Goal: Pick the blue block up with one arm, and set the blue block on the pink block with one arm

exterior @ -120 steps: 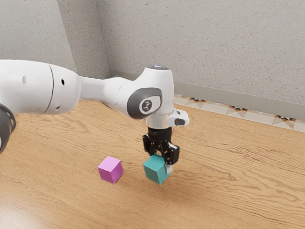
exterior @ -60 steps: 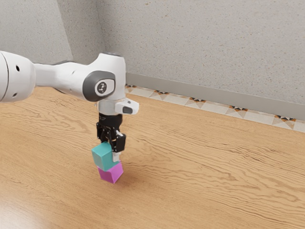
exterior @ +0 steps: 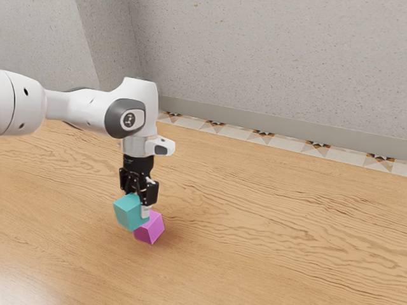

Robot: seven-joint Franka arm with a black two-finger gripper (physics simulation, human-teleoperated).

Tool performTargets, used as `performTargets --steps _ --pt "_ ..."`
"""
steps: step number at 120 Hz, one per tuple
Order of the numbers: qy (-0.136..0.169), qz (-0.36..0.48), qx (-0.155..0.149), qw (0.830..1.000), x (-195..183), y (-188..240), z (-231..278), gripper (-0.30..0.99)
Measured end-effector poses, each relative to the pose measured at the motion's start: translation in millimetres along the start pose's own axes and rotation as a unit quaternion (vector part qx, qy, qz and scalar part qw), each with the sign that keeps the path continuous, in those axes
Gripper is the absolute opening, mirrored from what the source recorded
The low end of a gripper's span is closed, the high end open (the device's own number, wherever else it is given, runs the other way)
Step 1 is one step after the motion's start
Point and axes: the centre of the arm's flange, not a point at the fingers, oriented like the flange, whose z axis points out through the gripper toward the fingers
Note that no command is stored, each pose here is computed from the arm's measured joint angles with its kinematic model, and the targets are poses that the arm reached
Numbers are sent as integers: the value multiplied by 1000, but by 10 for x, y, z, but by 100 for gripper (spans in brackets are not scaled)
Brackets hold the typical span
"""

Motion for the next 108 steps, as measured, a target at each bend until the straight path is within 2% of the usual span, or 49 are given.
performTargets --steps 108 --pt "27 -94 -6 995 307 -236 6 42"
